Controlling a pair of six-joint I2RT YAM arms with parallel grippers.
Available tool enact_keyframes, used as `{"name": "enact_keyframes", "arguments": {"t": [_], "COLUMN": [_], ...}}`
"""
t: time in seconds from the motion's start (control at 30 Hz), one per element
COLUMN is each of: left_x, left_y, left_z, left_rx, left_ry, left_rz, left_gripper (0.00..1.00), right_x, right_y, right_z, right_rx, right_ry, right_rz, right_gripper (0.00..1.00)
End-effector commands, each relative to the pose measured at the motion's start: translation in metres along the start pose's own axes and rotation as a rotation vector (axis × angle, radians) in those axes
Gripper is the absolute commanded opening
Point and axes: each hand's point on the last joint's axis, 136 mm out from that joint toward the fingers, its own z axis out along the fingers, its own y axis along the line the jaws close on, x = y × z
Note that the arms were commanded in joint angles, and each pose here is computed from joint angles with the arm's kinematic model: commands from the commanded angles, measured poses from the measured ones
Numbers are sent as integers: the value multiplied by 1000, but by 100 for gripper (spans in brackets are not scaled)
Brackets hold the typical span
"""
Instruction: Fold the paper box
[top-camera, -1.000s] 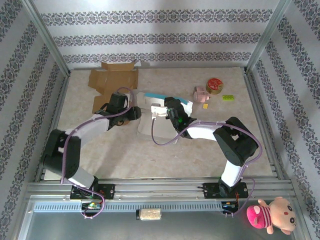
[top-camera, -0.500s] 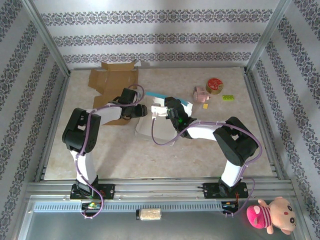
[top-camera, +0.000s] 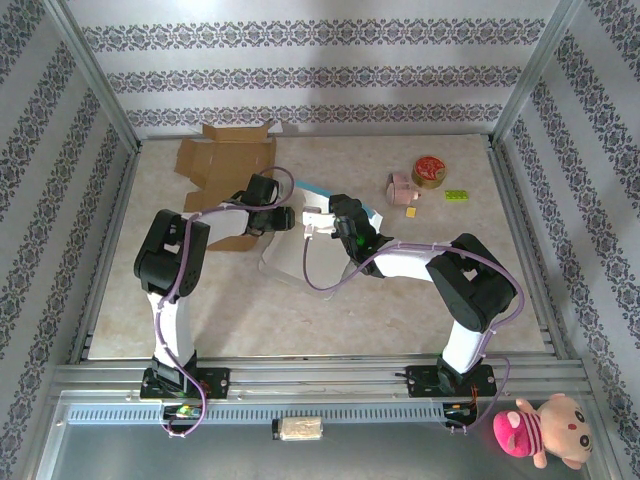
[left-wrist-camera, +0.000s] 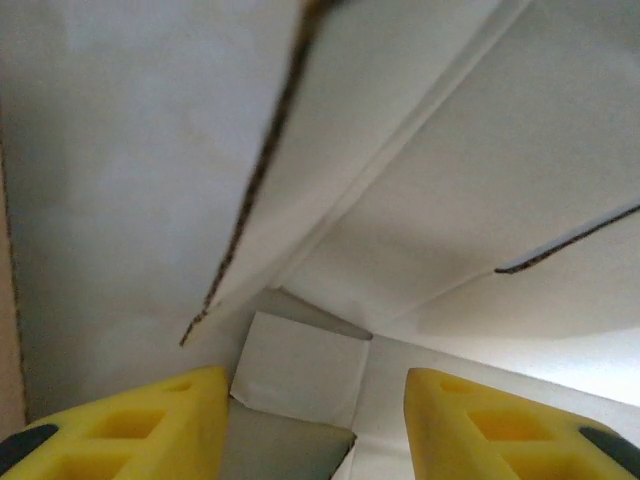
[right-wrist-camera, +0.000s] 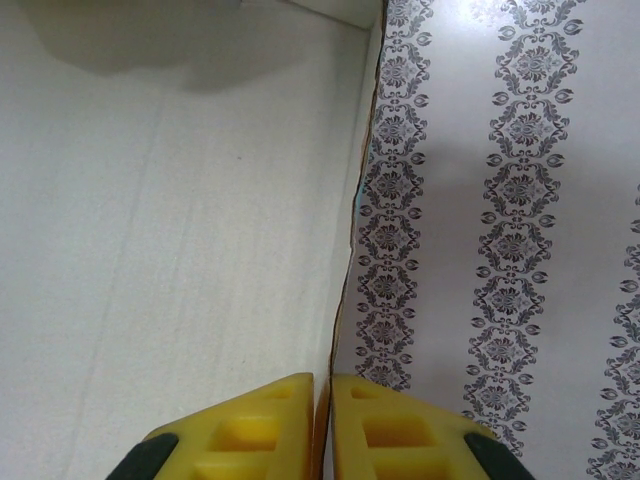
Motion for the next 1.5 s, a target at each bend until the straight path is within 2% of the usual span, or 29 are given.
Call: {"name": "enact_keyframes", "arguments": {"t": [0.0, 0.2, 0.33, 0.5, 0.87, 1.07, 1.2, 1.33, 1.47], "left_x": [-5, 9, 13, -3, -30, -15, -5, -9, -6], "left_y": [6, 3, -7, -29, -59, -65, -57, -38, -17], "left_z": [7, 16, 15, -4, -39, -28, -21, -36, -46], "left_rx": [-40, -7, 55, 152, 291, 361, 329, 202, 79], "left_ry": [3, 63, 79, 34, -87, -35, -14, -64, -75], "left_rz": [77, 109, 102, 69, 45, 4, -7, 40, 70], "left_gripper": [50, 50, 43, 37, 35, 35, 35, 40, 40], "right_x": [4, 3, 2, 1, 5, 5, 6, 7, 6], "right_y": [8, 9, 7, 7, 9, 10, 10, 12, 12], "right_z": [0, 1, 1, 3, 3, 3, 2, 1, 2], "right_rx": [-21, -22, -19, -18, -18, -20, -19, -23, -22], "right_ry": [4, 1, 0, 3, 15, 15, 17, 19, 17], "right_rz": [-7, -8, -6, -9, -10, -10, -8, -11, -10], "right_gripper": [14, 14, 14, 14, 14, 14, 14, 14, 14]}}
